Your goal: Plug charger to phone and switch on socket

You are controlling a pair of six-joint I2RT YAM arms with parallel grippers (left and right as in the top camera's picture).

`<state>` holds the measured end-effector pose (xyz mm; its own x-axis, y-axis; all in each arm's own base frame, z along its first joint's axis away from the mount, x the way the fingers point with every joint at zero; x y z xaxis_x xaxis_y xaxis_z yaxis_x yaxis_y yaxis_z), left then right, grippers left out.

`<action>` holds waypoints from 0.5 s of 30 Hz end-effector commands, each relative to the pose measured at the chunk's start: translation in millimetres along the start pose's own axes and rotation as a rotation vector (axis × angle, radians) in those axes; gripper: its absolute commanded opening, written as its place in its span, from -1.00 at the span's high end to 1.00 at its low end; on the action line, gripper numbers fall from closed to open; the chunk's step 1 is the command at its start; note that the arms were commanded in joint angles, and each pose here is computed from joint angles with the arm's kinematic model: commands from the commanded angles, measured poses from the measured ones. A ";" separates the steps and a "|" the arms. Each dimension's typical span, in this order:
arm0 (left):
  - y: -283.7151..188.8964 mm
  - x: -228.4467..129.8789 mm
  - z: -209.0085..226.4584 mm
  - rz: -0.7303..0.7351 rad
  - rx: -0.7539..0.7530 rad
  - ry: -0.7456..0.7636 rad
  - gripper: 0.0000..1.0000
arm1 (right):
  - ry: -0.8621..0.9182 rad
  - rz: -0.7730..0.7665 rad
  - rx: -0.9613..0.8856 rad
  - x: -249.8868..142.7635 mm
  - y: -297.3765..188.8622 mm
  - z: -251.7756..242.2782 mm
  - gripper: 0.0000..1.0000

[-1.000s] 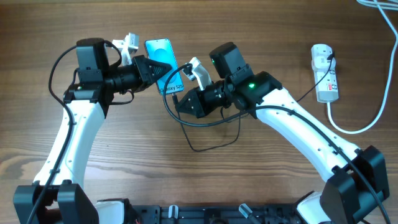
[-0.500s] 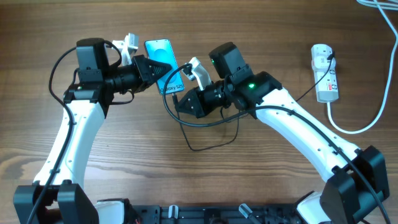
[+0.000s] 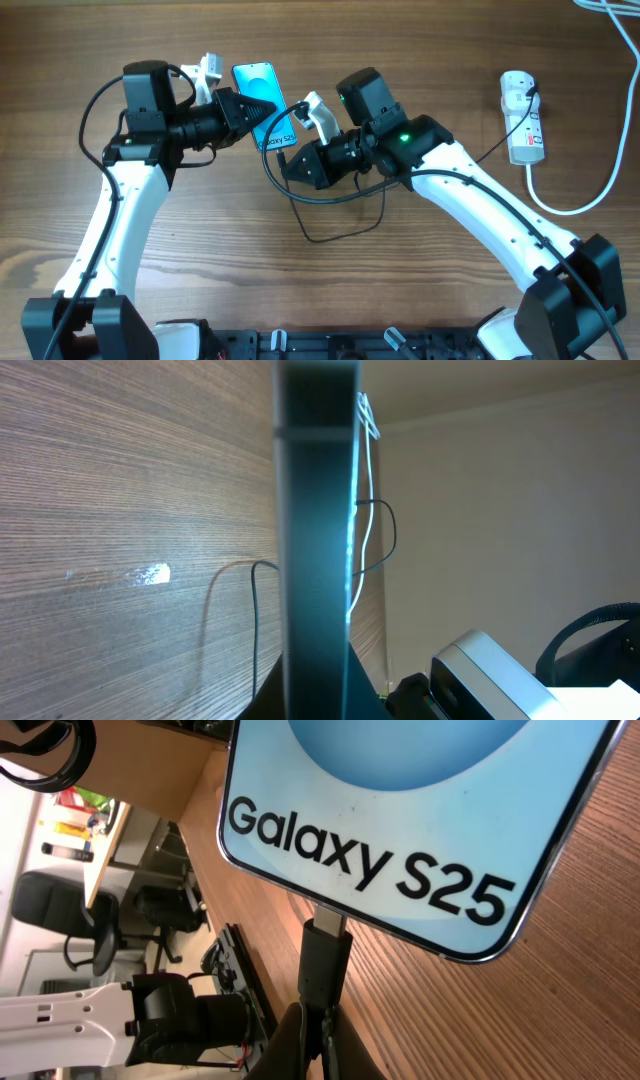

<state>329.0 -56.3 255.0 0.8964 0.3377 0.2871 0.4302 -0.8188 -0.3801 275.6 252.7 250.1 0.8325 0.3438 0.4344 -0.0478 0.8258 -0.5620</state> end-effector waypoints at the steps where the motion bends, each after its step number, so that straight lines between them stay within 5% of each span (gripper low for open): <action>1: -4.0 0.0 -9.6 -0.006 -0.023 0.024 0.92 | 0.005 -0.005 0.000 1.8 -0.1 -0.1 0.91; 15: 0.2 -2.1 -13.0 0.006 -0.031 0.036 0.92 | 0.029 -0.004 -0.007 1.5 -0.1 -0.7 0.91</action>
<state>328.3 -60.7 255.0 0.9005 0.3259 0.2879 0.4198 -0.8242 -0.3800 275.4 252.6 249.9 0.8466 0.3336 0.4147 -0.0489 0.8247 -0.5635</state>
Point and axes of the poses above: each gripper's point midway between its finger pads, its own y axis out along the fingers, its own z axis along the line the jaws close on, x = y × z, the point moved 10 cm from there along -y, back along the fingers, and after that the axes turned 2 degrees about y, right-handed, at the moved point
